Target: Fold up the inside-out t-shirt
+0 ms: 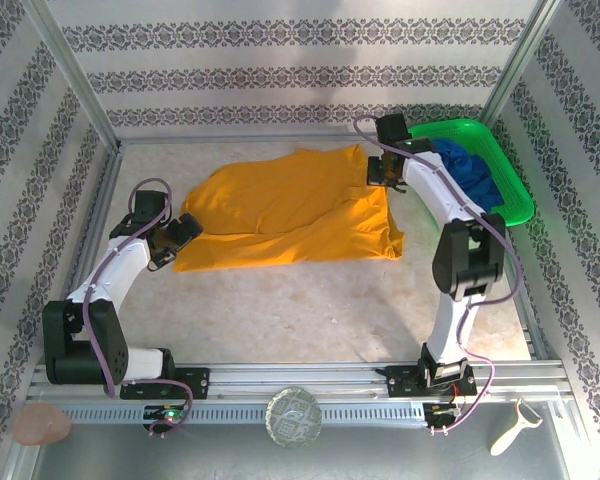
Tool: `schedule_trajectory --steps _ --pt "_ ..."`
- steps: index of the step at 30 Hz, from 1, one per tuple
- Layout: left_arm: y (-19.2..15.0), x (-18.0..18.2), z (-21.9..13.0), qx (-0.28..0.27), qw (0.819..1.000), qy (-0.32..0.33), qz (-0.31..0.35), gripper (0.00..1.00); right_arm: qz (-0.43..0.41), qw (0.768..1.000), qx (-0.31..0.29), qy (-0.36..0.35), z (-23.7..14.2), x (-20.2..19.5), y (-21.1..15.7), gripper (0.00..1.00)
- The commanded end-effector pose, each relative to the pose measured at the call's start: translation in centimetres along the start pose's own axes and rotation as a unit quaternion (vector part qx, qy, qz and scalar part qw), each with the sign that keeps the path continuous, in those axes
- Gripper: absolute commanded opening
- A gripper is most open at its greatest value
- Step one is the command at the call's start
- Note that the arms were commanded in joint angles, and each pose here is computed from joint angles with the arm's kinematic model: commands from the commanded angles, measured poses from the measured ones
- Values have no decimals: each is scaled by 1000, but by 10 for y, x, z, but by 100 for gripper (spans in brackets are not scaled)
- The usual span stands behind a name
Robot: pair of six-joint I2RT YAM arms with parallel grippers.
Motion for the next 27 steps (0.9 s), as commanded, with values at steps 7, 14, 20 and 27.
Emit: schedule_trajectory --steps 7,14,20,27 --pt "2 -1 0 8 1000 16 14 93 47 998 28 -29 20 -17 -6 60" --pt "-9 10 1 22 999 28 26 93 62 997 55 -7 1 -22 -95 64" --pt "-23 26 10 39 998 43 29 94 68 992 108 14 23 -18 -148 64" --pt "-31 32 33 74 995 56 32 93 79 986 143 15 51 -20 -167 44"
Point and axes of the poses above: each hand's point on the last joint's axis, 136 mm out from that joint toward the fingers, its own z axis out along the fingers, its own x axis along the line the jaws close on, y = z × x, the point moved 3 cm from there along -z, back along the fingers, and after that the axes turned 8 degrees about -z, right-handed, at the moved point
